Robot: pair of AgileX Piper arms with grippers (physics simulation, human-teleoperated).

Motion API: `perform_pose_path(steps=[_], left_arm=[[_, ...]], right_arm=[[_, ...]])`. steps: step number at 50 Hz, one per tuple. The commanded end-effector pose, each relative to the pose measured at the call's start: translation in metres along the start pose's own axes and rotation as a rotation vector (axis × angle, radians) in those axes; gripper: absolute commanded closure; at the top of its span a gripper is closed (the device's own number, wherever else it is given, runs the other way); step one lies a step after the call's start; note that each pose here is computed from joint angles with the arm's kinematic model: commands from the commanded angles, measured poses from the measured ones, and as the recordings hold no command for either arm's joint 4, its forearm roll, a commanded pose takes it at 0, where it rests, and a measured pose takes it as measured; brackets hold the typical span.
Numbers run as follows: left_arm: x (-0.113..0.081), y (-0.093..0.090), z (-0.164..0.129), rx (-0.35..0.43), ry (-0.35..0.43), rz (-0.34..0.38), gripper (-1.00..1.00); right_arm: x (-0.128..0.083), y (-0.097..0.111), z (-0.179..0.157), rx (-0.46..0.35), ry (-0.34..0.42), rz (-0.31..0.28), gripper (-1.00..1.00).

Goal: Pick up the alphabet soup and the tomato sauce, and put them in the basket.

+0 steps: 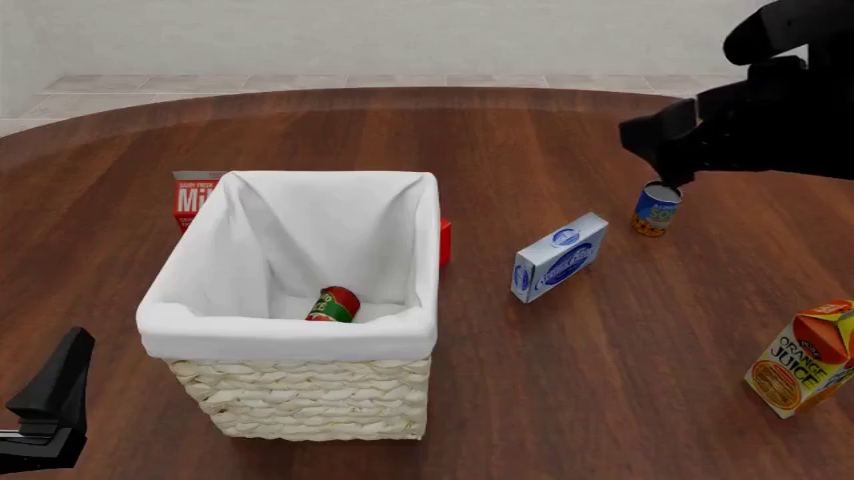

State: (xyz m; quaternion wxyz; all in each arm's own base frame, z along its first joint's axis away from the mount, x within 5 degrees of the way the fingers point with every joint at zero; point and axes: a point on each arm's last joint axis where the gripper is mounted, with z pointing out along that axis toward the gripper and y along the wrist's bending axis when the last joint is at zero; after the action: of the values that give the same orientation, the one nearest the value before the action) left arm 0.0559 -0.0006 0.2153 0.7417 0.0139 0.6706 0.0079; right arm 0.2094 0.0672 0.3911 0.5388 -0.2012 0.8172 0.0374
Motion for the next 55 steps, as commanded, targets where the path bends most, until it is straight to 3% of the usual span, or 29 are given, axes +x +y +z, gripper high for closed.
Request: perform_pose_path(steps=[1, 7, 8, 11, 36, 55], left_arm=[[0.000, 0.000, 0.000, 0.000, -0.001, 0.000, -1.00], [0.000, 0.000, 0.000, 0.000, -0.002, 0.000, -1.00], [0.000, 0.000, 0.000, -0.001, -0.002, 0.001, -1.00], [0.000, 0.000, 0.000, -0.001, -0.002, 0.001, -1.00], [0.000, 0.000, 0.000, -0.001, -0.001, 0.000, -1.00], [0.001, 0.000, 0.000, 0.003, 0.005, 0.012, -1.00]], right_arm=[[0.003, -0.005, 0.001, 0.022, 0.005, 0.005, -1.00], [0.003, -0.012, 0.000, 0.054, -0.008, 0.008, -1.00], [0.000, -0.018, -0.003, 0.079, -0.027, 0.041, -1.00], [0.003, -0.019, 0.001, 0.083, -0.016, 0.013, -1.00], [0.007, -0.019, -0.003, 0.084, -0.004, 0.027, -1.00], [0.000, -0.065, -0.001, 0.261, 0.005, 0.059, -1.00]])
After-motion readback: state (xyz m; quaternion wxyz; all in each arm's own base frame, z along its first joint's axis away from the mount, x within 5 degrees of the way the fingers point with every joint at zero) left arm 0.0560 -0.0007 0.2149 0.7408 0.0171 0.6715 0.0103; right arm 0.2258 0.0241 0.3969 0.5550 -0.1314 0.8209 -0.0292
